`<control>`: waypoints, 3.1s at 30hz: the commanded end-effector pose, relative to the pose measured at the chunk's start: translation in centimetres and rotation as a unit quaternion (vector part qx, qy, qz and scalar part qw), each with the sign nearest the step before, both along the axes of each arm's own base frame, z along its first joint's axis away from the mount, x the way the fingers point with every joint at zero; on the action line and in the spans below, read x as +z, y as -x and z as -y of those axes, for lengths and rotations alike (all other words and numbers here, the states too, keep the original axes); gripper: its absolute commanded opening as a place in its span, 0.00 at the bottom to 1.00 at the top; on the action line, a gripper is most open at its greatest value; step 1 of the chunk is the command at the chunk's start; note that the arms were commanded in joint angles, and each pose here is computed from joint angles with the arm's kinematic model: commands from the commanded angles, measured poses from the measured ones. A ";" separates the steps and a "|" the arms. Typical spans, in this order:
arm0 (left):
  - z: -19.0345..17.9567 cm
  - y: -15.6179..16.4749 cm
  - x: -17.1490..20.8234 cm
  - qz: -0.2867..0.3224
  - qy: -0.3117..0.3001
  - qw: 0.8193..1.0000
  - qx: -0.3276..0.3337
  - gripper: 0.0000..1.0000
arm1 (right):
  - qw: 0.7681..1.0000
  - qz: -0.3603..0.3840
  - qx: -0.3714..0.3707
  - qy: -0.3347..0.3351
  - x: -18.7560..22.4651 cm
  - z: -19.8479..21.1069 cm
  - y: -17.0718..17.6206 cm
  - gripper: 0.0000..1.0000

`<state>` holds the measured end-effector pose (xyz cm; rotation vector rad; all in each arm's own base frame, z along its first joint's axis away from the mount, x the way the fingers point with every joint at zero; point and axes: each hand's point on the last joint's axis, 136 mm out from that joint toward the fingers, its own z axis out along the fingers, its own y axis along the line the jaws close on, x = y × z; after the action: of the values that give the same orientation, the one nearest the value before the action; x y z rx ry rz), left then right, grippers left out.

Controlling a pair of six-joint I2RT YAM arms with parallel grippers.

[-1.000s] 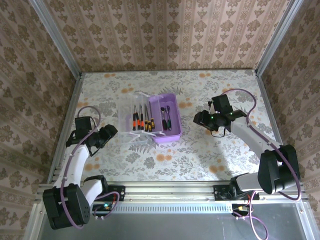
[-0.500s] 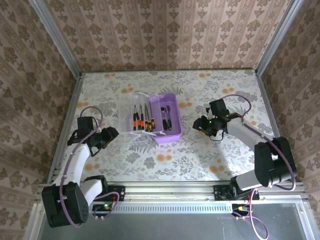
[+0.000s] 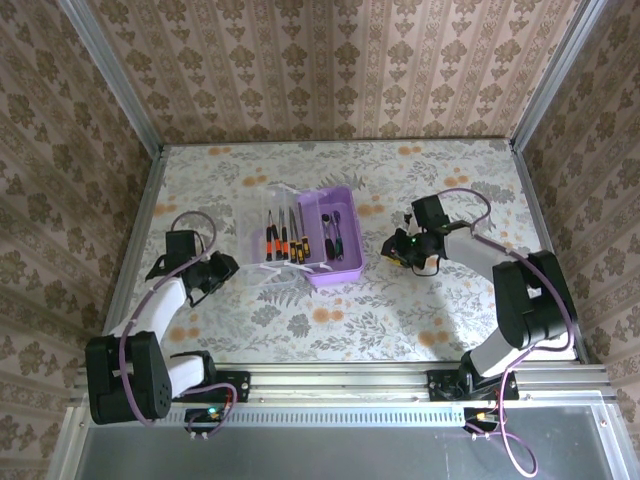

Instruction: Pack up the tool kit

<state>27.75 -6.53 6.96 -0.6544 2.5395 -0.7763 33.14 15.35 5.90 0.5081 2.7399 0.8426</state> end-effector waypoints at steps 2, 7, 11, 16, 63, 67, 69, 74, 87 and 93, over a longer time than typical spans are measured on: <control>0.1 -1.1 -0.6 0.008 0.007 1.000 0.006 0.22 | 0.999 0.012 -0.039 -0.017 -0.4 -0.2 -2.4 0.24; 1.0 -1.2 -0.9 -0.004 0.002 1.000 -0.024 0.24 | 0.999 -0.007 -0.019 -0.037 -1.7 -2.6 -2.8 0.24; 0.8 -0.8 -1.9 -0.016 -0.024 0.999 -0.029 0.24 | 0.999 -0.007 -0.006 -0.040 -1.9 -3.7 -2.4 0.24; 0.9 -0.7 -2.4 -0.021 -0.029 0.999 -0.030 0.14 | 0.999 -0.009 -0.008 -0.047 -2.0 -3.9 -2.1 0.24; 3.0 -0.1 11.6 0.010 -0.211 0.957 -0.199 0.00 | 0.996 -0.004 0.078 -0.042 -2.4 -13.1 -1.4 0.24; 4.4 0.5 11.7 0.004 -0.205 0.955 -0.214 0.00 | 0.996 -0.004 0.078 -0.046 -2.3 -13.5 -0.8 0.24; 5.3 0.6 12.2 0.010 -0.201 0.954 -0.220 0.00 | 0.996 -0.003 0.080 -0.047 -2.3 -13.8 -0.8 0.24; 8.1 1.0 14.3 0.037 -0.184 0.951 -0.244 0.00 | 0.995 -0.006 0.085 -0.051 -2.4 -14.7 -0.7 0.24; 16.5 1.6 15.5 0.069 -0.115 0.942 -0.309 0.08 | 0.995 -0.005 0.079 -0.052 -2.3 -14.6 -0.7 0.24; 20.9 1.9 16.2 0.077 -0.085 0.931 -0.345 0.14 | 0.996 -0.005 0.076 -0.046 -2.3 -14.1 -0.3 0.25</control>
<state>26.55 -25.05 21.77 0.3581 2.6477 -0.6092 33.76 29.00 3.19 0.3359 2.7971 0.9641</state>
